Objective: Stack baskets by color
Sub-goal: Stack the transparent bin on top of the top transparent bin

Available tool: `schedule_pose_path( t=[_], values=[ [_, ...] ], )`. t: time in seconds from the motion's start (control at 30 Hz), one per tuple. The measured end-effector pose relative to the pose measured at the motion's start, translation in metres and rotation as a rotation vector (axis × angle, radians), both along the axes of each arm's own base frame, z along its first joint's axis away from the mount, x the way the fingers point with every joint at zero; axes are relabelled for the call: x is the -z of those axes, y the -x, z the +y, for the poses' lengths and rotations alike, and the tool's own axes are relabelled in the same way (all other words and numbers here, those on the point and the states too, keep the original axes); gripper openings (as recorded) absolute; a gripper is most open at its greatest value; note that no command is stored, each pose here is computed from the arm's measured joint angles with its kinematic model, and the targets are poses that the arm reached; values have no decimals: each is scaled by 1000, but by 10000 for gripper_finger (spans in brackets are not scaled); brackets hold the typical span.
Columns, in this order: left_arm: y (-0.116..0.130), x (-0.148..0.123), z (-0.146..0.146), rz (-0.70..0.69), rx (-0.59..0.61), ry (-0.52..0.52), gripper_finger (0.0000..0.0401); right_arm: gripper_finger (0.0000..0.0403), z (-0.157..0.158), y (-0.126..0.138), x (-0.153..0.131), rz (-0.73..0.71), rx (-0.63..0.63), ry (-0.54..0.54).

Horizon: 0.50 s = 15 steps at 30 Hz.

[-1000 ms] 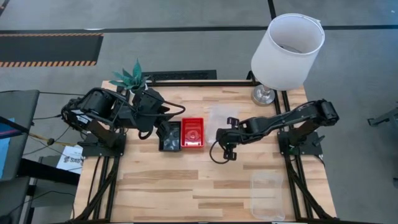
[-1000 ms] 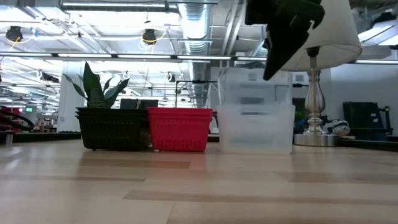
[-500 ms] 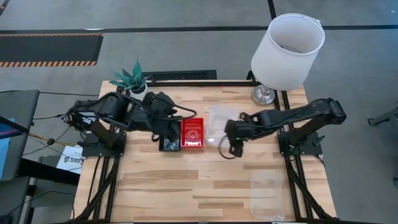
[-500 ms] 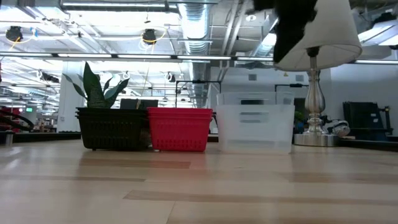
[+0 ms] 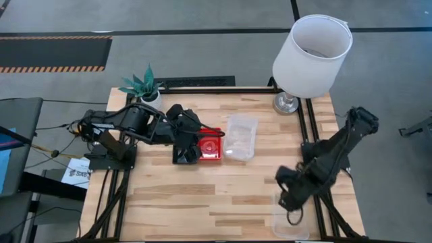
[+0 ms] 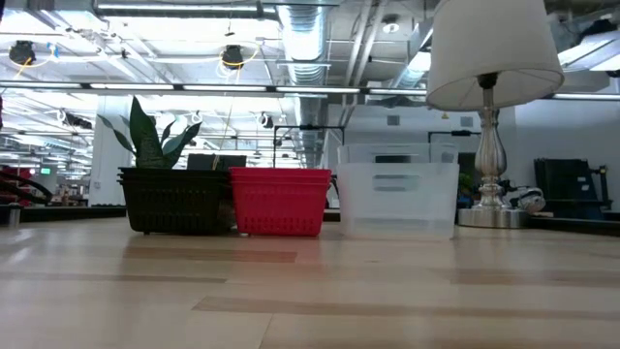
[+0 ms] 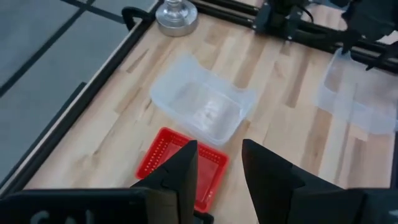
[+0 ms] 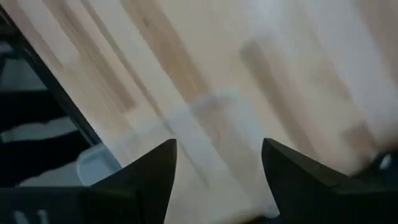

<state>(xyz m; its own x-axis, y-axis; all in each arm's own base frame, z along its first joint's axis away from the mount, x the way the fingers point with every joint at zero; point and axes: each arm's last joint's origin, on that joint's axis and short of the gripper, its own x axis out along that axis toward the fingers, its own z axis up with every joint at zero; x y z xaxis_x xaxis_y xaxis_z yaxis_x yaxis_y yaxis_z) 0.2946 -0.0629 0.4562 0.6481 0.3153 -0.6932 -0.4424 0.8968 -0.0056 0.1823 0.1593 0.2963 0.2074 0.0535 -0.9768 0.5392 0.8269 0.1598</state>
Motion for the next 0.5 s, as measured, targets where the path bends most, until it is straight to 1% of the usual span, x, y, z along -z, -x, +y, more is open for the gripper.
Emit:
schedule_pose_path(
  t=[0.1,0.2,0.3,0.37,0.43,0.5],
  values=[
    [0,0,-1,8,23,15,114,255,24,7,13,72,28,-35],
    [0,0,-2,6,32,26,114,250,49,5,29,90,4,-46],
    [0,-1,-8,-20,29,54,114,249,64,-3,51,129,-13,-15],
    [0,-1,-12,-41,9,99,114,249,69,-8,67,169,-38,26],
    [1,-1,-15,-60,-41,152,114,249,72,-13,80,194,-94,67],
    [3,-1,-19,-77,-86,193,114,249,72,-20,88,174,-131,114]
  ],
)
